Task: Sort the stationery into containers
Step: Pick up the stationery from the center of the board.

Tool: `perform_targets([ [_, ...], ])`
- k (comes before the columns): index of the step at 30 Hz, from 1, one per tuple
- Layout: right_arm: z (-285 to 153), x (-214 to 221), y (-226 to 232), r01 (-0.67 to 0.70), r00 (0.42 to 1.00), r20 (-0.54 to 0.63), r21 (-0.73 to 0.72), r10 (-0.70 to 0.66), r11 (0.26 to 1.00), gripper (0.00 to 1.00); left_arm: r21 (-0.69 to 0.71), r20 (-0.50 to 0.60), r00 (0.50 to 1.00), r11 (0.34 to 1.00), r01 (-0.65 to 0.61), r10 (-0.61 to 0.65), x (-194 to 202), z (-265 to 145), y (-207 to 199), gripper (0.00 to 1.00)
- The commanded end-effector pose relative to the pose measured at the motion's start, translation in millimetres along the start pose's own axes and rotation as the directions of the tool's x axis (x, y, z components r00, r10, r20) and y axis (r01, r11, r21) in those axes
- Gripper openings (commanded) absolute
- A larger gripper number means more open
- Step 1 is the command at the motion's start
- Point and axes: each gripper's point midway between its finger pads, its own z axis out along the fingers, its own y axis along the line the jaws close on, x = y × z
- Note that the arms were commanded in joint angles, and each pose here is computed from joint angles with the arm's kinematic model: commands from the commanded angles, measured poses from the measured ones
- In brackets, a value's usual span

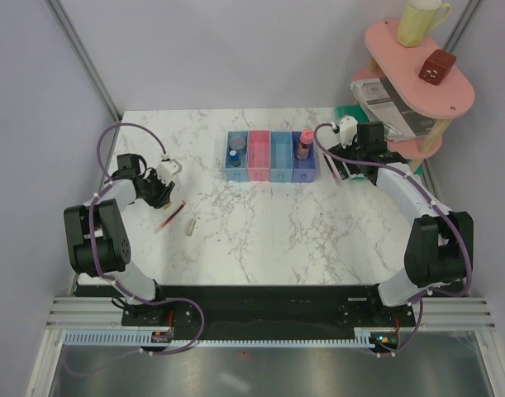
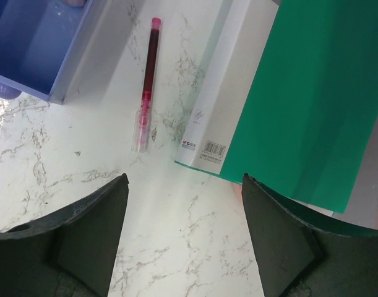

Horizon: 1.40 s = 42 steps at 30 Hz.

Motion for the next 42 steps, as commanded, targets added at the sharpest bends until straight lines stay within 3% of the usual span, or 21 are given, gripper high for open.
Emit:
perform_targets([
  [1,6,-5,-1,-0.026,0.999,0.032,-0.001,0.026,1.000,0.81,0.025,-0.009,0.999,0.999,-0.030,0.030,6,2,-3,0.41],
  [11,3,-8,-5,-0.017,0.999,0.039,0.011,0.017,1.000,0.81,0.092,-0.010,1.000,0.996,-0.021,0.022,8,1,-17,0.41],
  [26,33,29,14,-0.048,0.998,-0.049,-0.038,0.046,0.998,0.78,0.111,0.003,1.000,0.994,0.009,-0.009,0,-1,-17,0.10],
  [33,52,35,26,-0.077,0.996,-0.061,-0.092,0.072,0.993,0.73,0.071,0.118,0.993,0.997,0.017,-0.025,-55,-30,4,0.02],
  [42,83,39,33,-0.100,0.992,-0.085,-0.109,0.091,0.989,0.64,0.088,0.314,0.949,0.996,-0.004,-0.023,-156,-68,5,0.02],
])
